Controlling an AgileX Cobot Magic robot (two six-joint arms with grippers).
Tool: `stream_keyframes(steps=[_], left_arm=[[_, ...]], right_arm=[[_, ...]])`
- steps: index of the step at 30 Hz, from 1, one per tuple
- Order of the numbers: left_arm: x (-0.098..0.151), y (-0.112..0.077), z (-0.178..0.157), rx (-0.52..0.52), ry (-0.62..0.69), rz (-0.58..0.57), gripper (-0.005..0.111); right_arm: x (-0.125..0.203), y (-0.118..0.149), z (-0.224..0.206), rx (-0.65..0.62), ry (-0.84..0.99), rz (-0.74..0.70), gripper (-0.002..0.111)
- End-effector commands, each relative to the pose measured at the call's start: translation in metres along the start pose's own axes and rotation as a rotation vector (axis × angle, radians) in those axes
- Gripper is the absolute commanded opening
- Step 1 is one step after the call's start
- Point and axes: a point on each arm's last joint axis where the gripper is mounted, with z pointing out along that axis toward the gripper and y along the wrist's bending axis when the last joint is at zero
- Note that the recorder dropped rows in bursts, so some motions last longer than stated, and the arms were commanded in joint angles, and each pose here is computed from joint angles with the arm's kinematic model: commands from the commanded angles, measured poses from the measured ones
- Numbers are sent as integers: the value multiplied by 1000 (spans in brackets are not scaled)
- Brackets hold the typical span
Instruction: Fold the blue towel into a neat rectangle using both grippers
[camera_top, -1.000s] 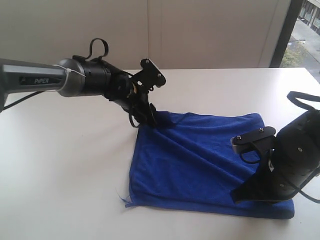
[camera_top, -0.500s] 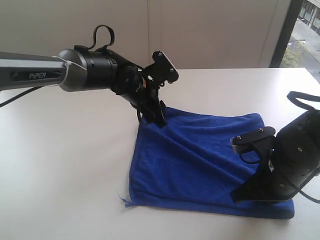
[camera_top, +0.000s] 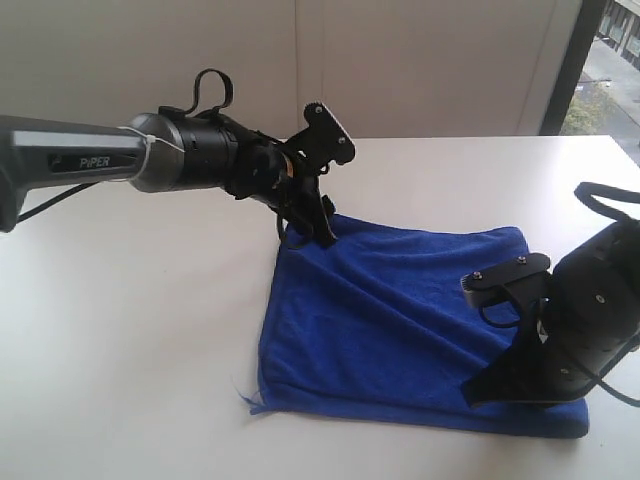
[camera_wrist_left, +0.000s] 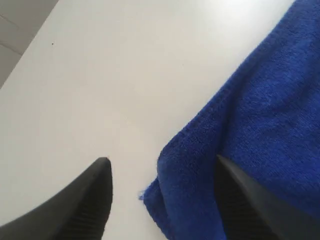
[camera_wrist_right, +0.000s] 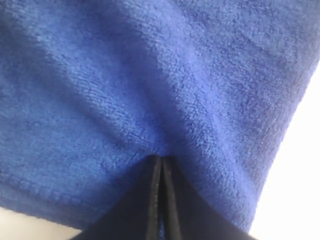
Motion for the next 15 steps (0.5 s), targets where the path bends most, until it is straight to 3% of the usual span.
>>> stream_keyframes(steps=[1, 15], left_arm=[[1, 7, 12, 1, 41, -61, 63], [12, 11, 44, -14, 39, -116, 63]], right_arm=[[7, 1, 10, -7, 57, 12, 0], [8, 1, 10, -8, 66, 10, 0]])
